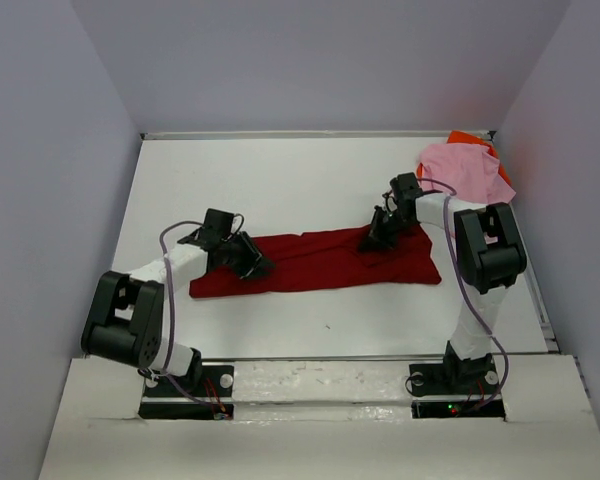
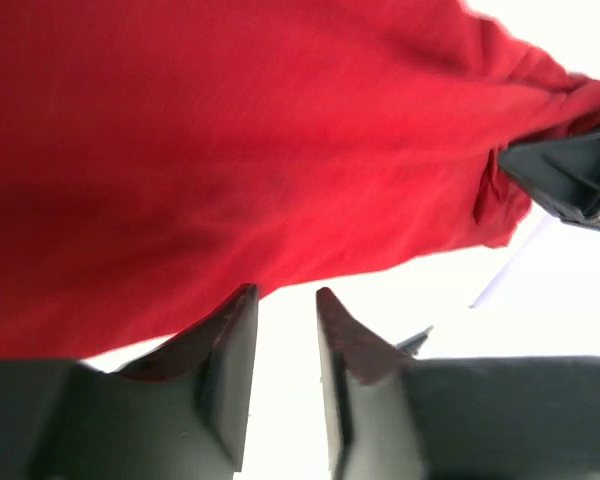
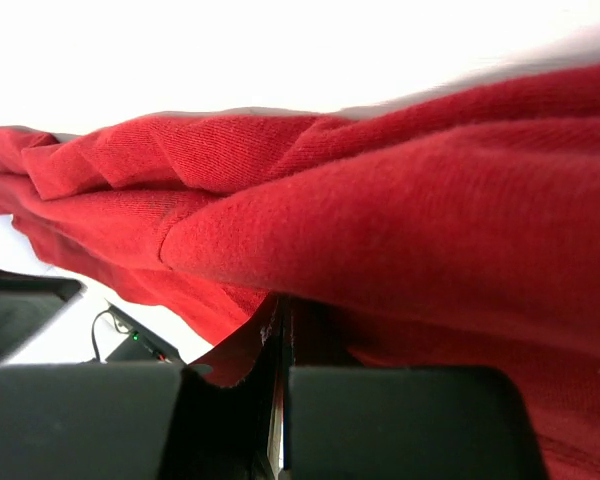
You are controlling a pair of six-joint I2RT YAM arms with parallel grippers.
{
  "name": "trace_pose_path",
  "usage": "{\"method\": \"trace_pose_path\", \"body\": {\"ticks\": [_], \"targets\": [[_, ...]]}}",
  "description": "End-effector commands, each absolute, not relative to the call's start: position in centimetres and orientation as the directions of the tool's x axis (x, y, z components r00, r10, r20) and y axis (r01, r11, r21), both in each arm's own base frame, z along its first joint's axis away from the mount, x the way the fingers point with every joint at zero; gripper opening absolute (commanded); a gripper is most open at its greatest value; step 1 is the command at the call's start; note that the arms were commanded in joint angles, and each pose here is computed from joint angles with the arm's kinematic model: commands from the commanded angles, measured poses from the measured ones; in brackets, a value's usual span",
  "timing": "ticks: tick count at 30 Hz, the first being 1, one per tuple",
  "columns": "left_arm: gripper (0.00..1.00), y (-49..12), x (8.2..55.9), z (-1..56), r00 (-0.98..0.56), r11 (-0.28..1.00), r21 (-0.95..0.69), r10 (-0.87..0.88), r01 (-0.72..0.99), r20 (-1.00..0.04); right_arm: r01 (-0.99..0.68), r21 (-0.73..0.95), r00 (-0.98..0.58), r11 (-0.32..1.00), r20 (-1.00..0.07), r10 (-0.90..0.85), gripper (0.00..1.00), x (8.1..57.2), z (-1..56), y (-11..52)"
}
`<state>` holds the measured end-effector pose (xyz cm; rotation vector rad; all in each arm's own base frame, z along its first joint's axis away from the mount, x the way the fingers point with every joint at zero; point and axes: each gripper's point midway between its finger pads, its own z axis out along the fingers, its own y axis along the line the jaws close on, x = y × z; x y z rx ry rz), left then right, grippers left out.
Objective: Fold and stack the t-shirts
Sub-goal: Fold the other side of the tshirt into a rectangle
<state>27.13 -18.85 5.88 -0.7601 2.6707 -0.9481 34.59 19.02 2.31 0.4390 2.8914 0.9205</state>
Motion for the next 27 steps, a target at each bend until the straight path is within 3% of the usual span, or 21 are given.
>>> {"method": "trace_pose_path", "body": {"ticks": [1, 8, 12, 27], "targets": [[0.43, -18.1, 25.6, 7.0, -0.769, 0.51, -0.716, -0.636, -0.476, 0.059, 0.236, 0.555, -0.958, 0.797, -0.007, 0.288, 0.0, 34.6, 0.5, 19.1], [0.46, -13.3, 25.9, 7.7, -0.661, 0.451, -0.716, -0.75, -0.533, 0.019, 0.239, 0.555, -0.961, 0.797, 0.017, 0.276, 0.0, 34.4, -0.5, 19.2], [0.66, -12.1, 26.6, 8.5, -0.604, 0.428, -0.709, -0.797, -0.561, -0.003, 0.238, 0.566, -0.962, 0.79, 0.023, 0.273, 0.0, 34.2, -0.6, 19.4], [0.64, -11.3, 25.7, 5.8, -0.434, 0.263, -0.66, -0.895, -0.704, 0.106, 0.226, 0.575, -0.965, 0.786, 0.021, 0.262, 0.0, 34.0, -0.6, 19.5]]}}
